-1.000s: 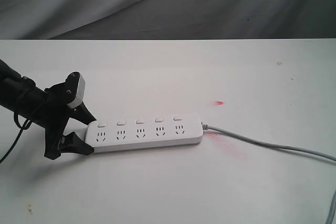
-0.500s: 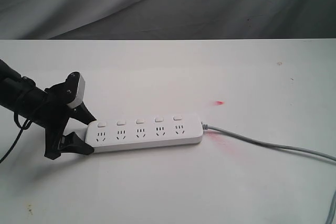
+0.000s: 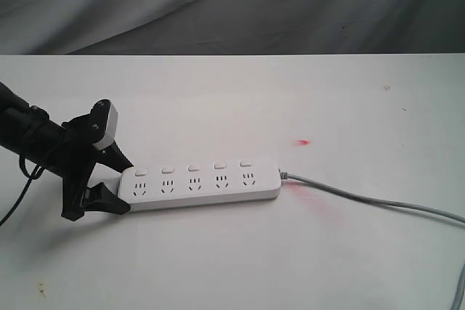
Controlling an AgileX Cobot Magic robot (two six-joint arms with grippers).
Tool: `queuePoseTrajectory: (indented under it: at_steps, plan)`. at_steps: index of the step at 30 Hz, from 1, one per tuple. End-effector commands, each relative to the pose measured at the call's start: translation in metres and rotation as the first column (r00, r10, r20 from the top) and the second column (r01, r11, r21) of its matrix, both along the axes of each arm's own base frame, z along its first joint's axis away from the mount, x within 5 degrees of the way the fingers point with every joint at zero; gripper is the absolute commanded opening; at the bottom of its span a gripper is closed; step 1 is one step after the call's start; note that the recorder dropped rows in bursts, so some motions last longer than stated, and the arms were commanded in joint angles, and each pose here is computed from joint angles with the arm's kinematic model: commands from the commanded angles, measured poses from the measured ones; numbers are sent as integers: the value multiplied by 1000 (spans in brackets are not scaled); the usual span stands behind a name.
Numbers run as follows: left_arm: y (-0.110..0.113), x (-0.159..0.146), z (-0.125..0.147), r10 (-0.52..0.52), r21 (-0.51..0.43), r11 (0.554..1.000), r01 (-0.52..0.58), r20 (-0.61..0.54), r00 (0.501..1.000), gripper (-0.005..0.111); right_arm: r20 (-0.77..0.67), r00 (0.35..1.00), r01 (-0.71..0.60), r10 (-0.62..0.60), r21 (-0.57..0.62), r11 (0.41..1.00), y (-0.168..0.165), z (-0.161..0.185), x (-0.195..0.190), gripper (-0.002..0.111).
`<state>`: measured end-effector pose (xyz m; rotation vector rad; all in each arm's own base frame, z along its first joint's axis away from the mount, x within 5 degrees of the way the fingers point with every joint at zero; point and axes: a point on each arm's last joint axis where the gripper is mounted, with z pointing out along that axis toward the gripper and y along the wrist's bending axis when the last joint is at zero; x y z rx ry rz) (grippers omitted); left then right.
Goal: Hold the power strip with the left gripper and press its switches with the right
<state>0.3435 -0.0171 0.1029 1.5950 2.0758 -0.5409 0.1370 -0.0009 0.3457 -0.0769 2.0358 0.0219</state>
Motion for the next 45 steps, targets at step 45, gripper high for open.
queuePoseTrajectory:
  at_steps: [45]
  plan:
    - [0,4,2,13,10,1000,-13,24,1000,67,-323,303,-950,896,-32,310,284,-179,272,23]
